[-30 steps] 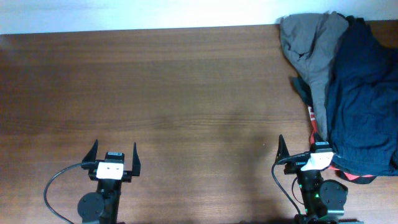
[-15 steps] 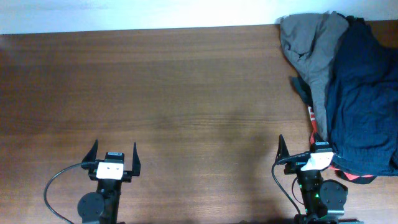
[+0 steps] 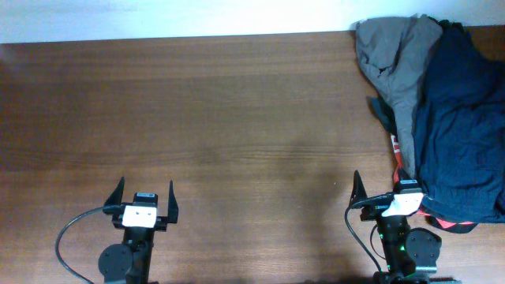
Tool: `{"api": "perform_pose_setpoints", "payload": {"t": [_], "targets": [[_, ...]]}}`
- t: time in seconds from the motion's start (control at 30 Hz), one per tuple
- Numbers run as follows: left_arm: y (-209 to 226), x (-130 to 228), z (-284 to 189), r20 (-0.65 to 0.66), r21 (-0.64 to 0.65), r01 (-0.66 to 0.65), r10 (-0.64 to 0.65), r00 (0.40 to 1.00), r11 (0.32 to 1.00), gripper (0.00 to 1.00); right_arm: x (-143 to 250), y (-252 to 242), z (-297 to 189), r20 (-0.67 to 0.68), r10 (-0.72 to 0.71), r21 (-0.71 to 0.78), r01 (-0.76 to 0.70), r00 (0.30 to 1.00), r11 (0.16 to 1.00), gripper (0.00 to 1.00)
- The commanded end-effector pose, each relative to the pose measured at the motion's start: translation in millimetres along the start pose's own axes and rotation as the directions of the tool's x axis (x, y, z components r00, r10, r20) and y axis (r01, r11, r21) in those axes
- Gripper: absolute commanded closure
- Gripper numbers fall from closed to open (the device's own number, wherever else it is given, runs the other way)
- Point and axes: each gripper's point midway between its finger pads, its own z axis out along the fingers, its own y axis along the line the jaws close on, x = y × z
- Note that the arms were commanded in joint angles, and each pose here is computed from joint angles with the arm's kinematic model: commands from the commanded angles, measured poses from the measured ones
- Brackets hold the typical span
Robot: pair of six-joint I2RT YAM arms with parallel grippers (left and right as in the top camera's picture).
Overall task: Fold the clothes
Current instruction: 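Move the right gripper toward the clothes pile at the right edge, then grasp the navy shorts in the pile with the right gripper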
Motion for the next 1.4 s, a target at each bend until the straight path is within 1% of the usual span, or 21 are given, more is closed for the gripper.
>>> {"api": "perform_pose_setpoints", "payload": {"t": [0.0, 0.1, 0.2, 0.3, 0.5, 0.63, 0.77, 0.87, 1.03, 1.1, 1.17, 1.27, 1.37], "targets": [[0, 0, 0, 0.007, 0.001, 0.013, -0.013, 1.000, 1.000, 0.01, -6, -2, 0, 0.034, 0.021, 0.006, -0.021, 0.999, 1.000, 0.01], [-11, -11, -1, 0.056, 0.068, 0.005, -0.009, 0.998, 0.998, 0.01, -15, 3, -1, 0.067, 0.037, -0.023, -0.035, 0.997, 0.999, 0.01], [-10, -17, -1, 0.080, 0.065, 0.000, -0.005, 0.997, 0.998, 0.01, -20, 3, -2, 0.075, 0.036, -0.023, -0.034, 0.997, 0.999, 0.01], [-9, -22, -2, 0.079, 0.066, 0.010, -0.015, 0.997, 0.998, 0.01, -32, 4, -3, 0.086, 0.034, -0.023, -0.032, 0.996, 0.999, 0.01], [-5, -36, -1, 0.041, 0.074, 0.031, -0.034, 0.999, 0.997, 0.01, -79, 4, -4, 0.110, 0.031, -0.017, -0.029, 0.993, 0.999, 0.01], [0, -55, 3, 0.028, 0.077, 0.033, -0.035, 0.999, 0.996, 0.01, -105, 3, 7, 0.075, 0.035, -0.016, -0.034, 0.997, 0.999, 0.01], [6, -79, 9, 0.021, 0.079, 0.034, -0.036, 0.999, 0.996, 0.01, -120, 1, 27, 0.003, 0.044, -0.015, -0.044, 0.999, 0.999, 0.01], [10, -92, 18, 0.001, 0.083, 0.039, -0.039, 0.999, 0.996, 0.01, -134, 6, 46, -0.035, 0.039, -0.054, -0.041, 0.999, 0.998, 0.01], [10, -99, 40, -0.093, 0.130, 0.065, -0.053, 0.994, 0.989, 0.01, -153, 9, 80, -0.124, 0.050, -0.093, -0.062, 0.991, 0.994, 0.01], [7, -102, 51, -0.141, 0.165, 0.083, -0.060, 0.988, 0.983, 0.01, -157, 9, 92, -0.181, 0.058, -0.097, -0.076, 0.982, 0.992, 0.01], [4, -105, 68, -0.203, 0.211, 0.112, -0.068, 0.977, 0.971, 0.01, -159, 9, 105, -0.269, 0.070, -0.096, -0.099, 0.960, 0.991, 0.01], [2, -108, 91, -0.304, 0.255, 0.161, -0.079, 0.949, 0.953, 0.01, -159, 7, 119, -0.371, 0.071, -0.087, -0.111, 0.926, 0.990, 0.01], [-3, -109, 115, -0.417, 0.304, 0.230, -0.088, 0.904, 0.925, 0.01, -158, 6, 132, -0.439, 0.047, -0.095, -0.098, 0.897, 0.991, 0.01]]}}
